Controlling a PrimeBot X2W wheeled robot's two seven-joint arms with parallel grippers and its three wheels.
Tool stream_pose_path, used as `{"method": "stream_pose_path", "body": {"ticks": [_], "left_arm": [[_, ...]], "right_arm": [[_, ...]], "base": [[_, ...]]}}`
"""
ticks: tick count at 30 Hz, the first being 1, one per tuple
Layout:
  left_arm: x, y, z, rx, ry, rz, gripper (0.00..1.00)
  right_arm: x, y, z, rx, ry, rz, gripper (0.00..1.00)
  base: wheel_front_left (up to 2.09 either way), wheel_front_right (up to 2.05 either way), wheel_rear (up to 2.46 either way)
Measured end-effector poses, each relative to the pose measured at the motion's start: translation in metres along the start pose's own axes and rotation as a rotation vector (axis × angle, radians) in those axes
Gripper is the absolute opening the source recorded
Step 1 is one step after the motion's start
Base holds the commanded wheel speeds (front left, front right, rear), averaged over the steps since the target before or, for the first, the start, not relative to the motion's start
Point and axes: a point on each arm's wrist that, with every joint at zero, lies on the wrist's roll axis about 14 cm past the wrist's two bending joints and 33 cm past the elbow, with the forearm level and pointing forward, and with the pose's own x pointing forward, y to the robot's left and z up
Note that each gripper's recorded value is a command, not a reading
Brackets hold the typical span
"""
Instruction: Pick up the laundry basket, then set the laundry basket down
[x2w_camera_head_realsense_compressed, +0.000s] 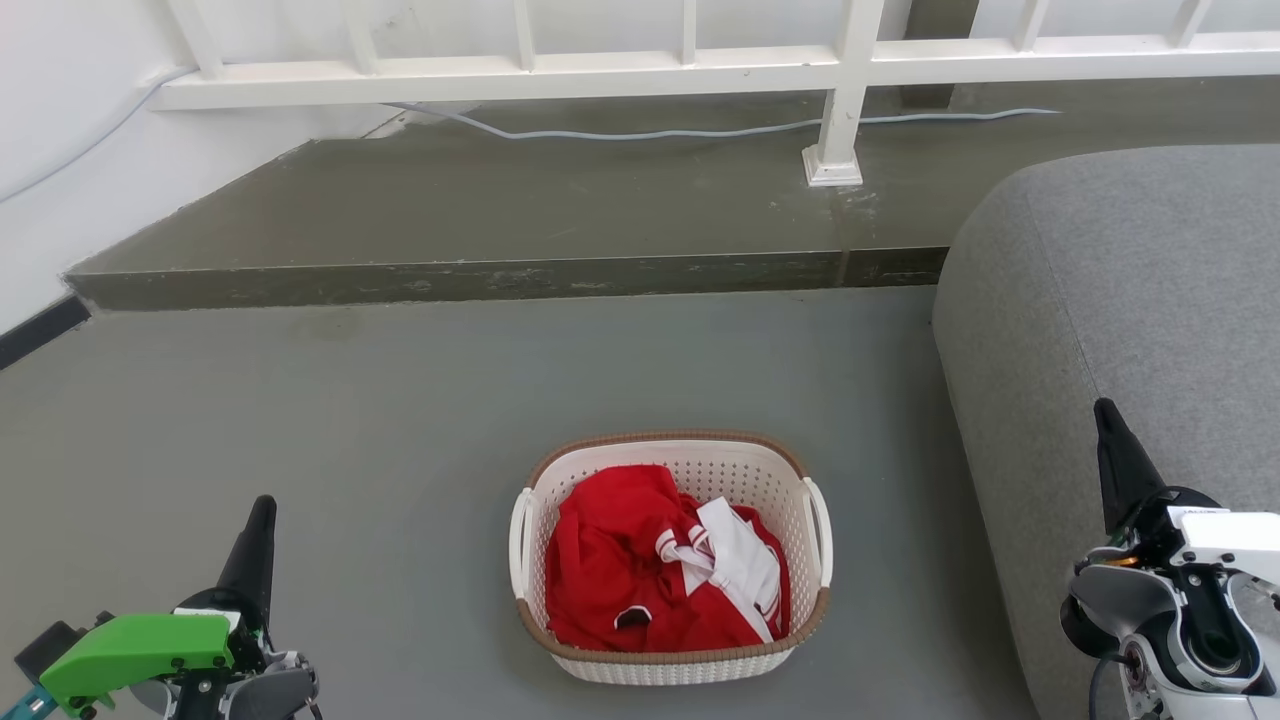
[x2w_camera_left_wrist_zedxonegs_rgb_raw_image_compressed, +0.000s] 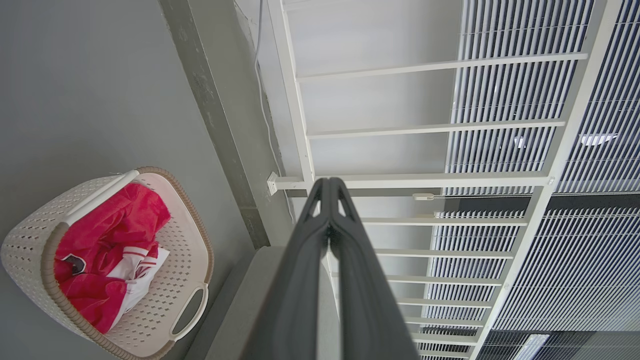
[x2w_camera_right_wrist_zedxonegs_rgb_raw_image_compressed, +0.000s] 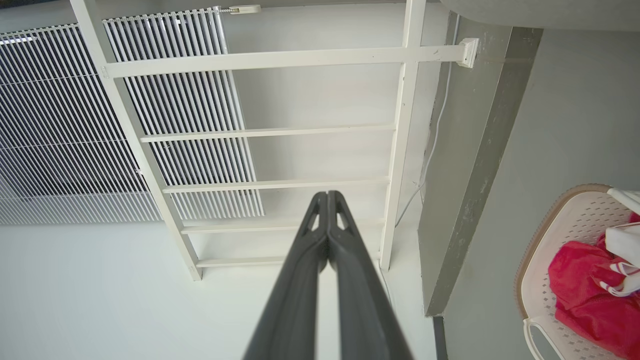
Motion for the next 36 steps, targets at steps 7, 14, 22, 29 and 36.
{"method": "stream_pose_path", "body": {"ticks": [7, 14, 22, 29, 36], "left_arm": [[0.0000, 0.0008, 0.0003, 0.000, -0.001, 0.002, 0.00], [0.0015, -0.0019, 0.0000, 0.000, 0.002, -0.008, 0.00], [0.0018, -0.0018, 0.0003, 0.000, 0.001, -0.008, 0.00], [0.0017, -0.0007, 0.0005, 0.000, 0.000, -0.004, 0.00], [0.0016, -0.0005, 0.0000, 0.000, 0.005, -0.005, 0.00]], "right_arm": [[0.0003, -0.0003, 0.0001, 0.000, 0.000, -0.001, 0.00], [0.0003, -0.0007, 0.0003, 0.000, -0.001, -0.002, 0.00], [0.0002, -0.0013, 0.0006, 0.001, -0.002, -0.004, 0.00], [0.0003, -0.0016, 0.0001, 0.001, 0.003, -0.005, 0.00], [0.0002, -0.0019, 0.0002, 0.001, 0.003, -0.006, 0.00]], "base": [[0.00, 0.00, 0.00], [0.00, 0.00, 0.00], [0.00, 0.00, 0.00], [0.00, 0.00, 0.00], [0.00, 0.00, 0.00]]}}
